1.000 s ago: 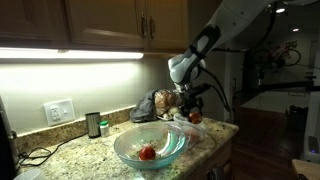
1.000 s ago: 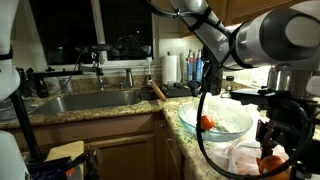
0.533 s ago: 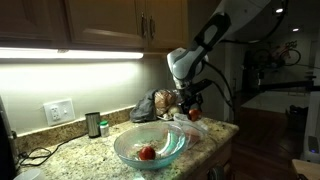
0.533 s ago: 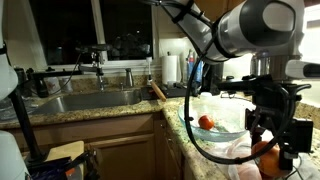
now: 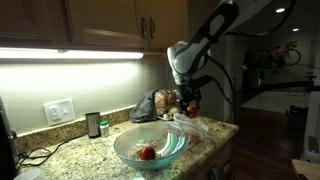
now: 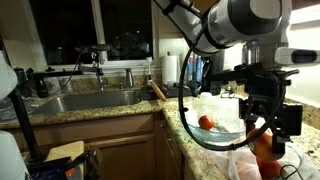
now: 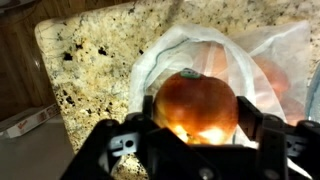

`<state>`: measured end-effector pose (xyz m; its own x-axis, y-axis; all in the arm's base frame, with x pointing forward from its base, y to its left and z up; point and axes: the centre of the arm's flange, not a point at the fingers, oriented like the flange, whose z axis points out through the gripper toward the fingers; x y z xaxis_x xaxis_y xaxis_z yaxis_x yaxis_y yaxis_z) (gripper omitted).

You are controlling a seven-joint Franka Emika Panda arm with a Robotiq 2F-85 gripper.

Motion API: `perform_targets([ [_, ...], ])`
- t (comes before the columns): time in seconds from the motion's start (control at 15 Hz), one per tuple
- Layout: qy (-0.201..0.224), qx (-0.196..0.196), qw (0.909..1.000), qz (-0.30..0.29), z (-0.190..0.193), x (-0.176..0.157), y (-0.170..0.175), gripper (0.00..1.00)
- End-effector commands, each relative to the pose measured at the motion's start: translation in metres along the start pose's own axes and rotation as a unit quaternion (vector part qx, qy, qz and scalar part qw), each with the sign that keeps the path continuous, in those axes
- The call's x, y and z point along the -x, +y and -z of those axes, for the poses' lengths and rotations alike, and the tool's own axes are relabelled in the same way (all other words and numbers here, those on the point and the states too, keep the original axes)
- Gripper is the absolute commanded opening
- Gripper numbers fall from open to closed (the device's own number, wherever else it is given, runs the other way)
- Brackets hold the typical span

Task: Pick up a tomato from the carrier and put it in the bowl

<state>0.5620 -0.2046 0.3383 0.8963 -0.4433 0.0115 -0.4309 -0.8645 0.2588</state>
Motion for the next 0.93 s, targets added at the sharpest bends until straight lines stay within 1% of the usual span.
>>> perform_targets([
  [0.0,0.015,-0.023,0.9993,0.027,0.014,0.018,-0.002,0.56],
  [0.13,0.014,-0.037,0.9978,0.054,0.015,0.017,-0.008,0.56],
  [0.4,0.007,-0.073,0.9909,0.113,0.017,0.016,-0.019,0.56],
  [0.87,0.004,-0.106,0.9783,0.178,0.019,0.013,-0.031,0.56],
])
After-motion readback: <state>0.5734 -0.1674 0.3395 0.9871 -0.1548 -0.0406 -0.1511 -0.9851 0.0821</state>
